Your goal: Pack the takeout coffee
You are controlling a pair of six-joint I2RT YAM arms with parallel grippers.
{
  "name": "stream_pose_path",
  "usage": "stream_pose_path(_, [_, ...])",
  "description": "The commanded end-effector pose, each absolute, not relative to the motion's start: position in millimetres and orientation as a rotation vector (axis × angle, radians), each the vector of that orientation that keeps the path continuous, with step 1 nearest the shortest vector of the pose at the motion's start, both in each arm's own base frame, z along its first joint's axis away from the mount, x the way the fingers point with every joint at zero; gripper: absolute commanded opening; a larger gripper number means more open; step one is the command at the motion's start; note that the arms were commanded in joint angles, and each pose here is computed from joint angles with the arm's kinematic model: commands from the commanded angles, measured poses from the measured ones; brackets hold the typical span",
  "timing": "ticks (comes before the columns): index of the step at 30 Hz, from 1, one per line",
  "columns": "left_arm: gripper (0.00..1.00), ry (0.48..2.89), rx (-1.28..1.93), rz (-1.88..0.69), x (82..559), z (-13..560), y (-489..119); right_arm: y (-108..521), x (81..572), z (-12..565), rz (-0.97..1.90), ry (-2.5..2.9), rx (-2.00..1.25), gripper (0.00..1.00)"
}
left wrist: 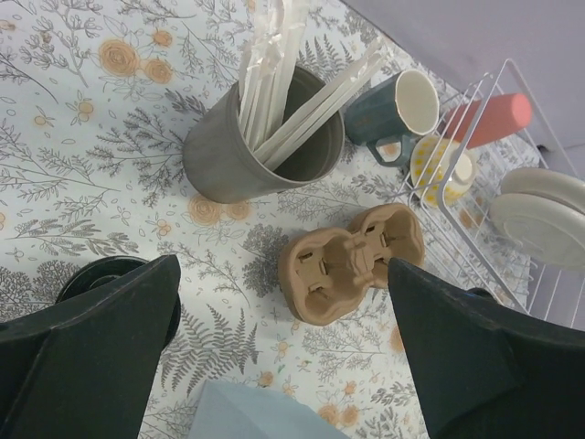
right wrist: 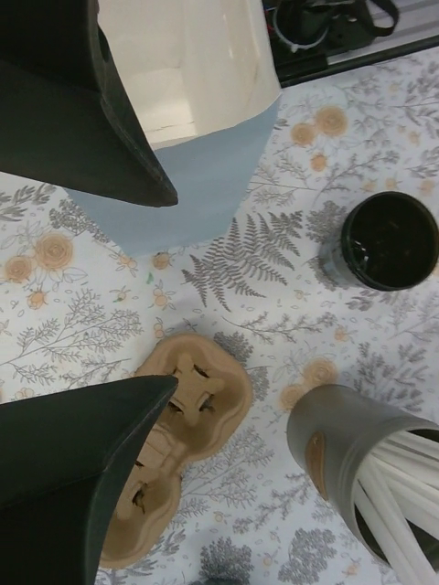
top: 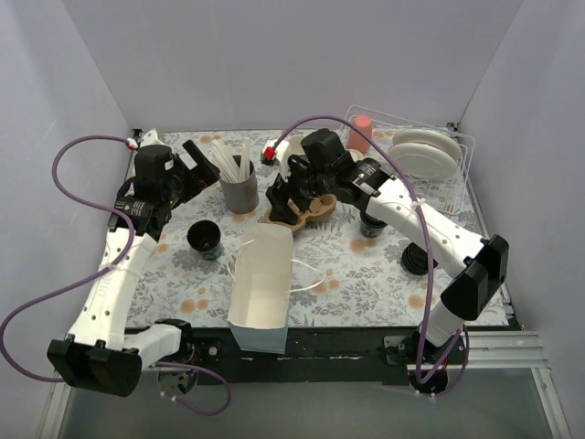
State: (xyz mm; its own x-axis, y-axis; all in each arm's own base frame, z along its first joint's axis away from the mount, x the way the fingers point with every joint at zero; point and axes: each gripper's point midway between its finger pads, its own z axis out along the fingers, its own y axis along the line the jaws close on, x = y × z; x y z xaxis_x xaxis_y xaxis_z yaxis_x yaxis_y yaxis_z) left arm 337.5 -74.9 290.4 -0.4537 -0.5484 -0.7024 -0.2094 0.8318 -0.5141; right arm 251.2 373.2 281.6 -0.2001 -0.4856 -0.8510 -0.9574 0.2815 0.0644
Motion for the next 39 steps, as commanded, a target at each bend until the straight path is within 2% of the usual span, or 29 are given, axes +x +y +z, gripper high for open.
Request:
stream_pose_path(1, [0.98, 1.942, -0.608, -0.438, 332, 303, -64, 374, 232, 287, 0.848, 1.758, -1.414, 0.77])
stream_pose_path(6, [0.98, 2.000, -0.632, -0.461, 331, 277, -70, 371, 226, 283, 0.883, 1.795, -1.392, 0.70])
stream_pose_path(12, [0.96, 2.103, -0.672, -0.452, 320, 258, -73, 373, 254, 309, 0.770, 1.894, -1.258, 0.74])
stream_pose_path(13, [0.96, 2.104, -0.681, -0.457, 316, 258, -73, 375, 257, 340, 0.779, 1.852, -1.221, 0.74])
stream_pose_path(14, [0.96, 2.092, -0.700, -0.480, 311, 261, -73, 379, 259, 347, 0.788, 1.842, -1.206, 0.74])
stream_pose_path(18, [0.97, 2.093, -0.747, -0.505, 302, 270, -74, 383, 235, 372, 0.961, 1.741, -1.210, 0.75])
stream_pose_path(25, [0.97, 2.192, -0.791, -0.501, 297, 274, -79, 377, 209, 329, 1.037, 1.811, -1.298, 0.76])
stream_pose_path(30, [0.97, 2.204, -0.784, -0.516, 301, 281, -83, 380, 199, 312, 1.060, 1.840, -1.340, 0.73])
stream_pose_path(33, [0.97, 2.217, -0.773, -0.516, 304, 281, -85, 377, 204, 292, 0.987, 1.915, -1.342, 0.67])
stream_pose_path(35, [0.96, 2.247, -0.737, -0.539, 305, 280, -90, 374, 210, 287, 0.922, 1.948, -1.322, 0.59])
stream_pose_path(36, [0.95, 2.255, -0.732, -0.532, 306, 278, -90, 372, 212, 287, 0.902, 1.959, -1.310, 0.50])
stream_pose_path(37, [0.95, 2.262, -0.724, -0.528, 306, 277, -90, 369, 214, 288, 0.879, 1.977, -1.294, 0.29])
stream_pose_path(39, [0.94, 2.270, -0.695, -0.519, 308, 273, -91, 364, 219, 288, 0.835, 1.990, -1.271, 0.19])
